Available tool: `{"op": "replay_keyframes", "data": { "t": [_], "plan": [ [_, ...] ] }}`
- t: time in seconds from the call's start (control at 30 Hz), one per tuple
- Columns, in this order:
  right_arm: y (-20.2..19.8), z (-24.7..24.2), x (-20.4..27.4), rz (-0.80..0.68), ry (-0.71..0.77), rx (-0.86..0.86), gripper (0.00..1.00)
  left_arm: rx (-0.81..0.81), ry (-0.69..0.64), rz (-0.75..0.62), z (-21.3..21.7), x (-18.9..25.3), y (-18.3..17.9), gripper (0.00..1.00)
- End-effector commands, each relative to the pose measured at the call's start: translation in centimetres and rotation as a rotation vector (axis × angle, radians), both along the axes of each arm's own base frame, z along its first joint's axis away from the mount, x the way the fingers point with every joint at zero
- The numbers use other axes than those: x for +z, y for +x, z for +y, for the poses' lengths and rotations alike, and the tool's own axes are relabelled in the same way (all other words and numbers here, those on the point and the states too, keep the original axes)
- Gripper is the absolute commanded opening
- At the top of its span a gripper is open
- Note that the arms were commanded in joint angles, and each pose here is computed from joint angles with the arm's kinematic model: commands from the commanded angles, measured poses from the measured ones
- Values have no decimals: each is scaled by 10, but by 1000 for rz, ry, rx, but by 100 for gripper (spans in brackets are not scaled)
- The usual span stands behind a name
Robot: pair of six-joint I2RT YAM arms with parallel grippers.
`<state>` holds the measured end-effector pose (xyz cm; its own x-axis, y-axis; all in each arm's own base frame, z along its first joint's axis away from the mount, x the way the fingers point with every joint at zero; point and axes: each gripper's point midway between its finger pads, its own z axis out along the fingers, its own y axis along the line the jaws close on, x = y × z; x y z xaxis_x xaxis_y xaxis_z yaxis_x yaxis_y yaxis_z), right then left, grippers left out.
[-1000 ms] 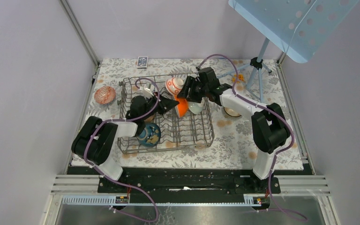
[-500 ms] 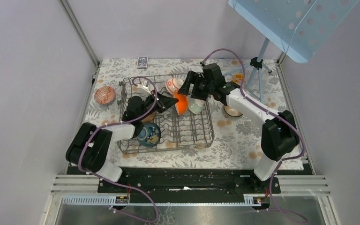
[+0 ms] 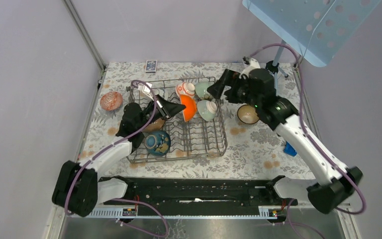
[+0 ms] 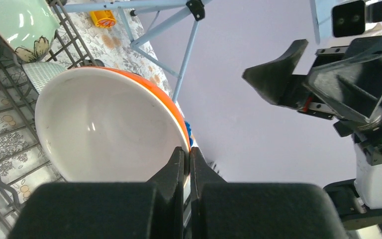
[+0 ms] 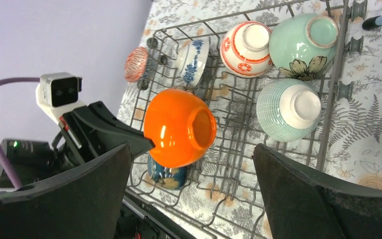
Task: Unload the bowls from the dish rack
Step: Pick up the bowl from the dish rack, then place the bowl at the center of the board.
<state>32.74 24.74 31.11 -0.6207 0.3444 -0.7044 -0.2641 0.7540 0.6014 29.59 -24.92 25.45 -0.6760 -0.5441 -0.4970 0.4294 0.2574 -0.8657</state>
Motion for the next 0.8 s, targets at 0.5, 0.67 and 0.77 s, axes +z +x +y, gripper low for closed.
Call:
{"op": "replay_keyframes", "data": {
  "t": [0.5, 0.67, 0.77],
  "plan": [
    [-131, -58, 12, -134, -13, 175, 100, -150, 478, -412, -10, 60, -102, 0],
    [-130, -68, 2, -109, -88, 148, 100, -170, 638, -513, -19, 48, -124, 0],
    [-127, -71, 2, -99, -111, 132, 99, -179, 707, -576, -24, 43, -134, 0]
  ]
}}
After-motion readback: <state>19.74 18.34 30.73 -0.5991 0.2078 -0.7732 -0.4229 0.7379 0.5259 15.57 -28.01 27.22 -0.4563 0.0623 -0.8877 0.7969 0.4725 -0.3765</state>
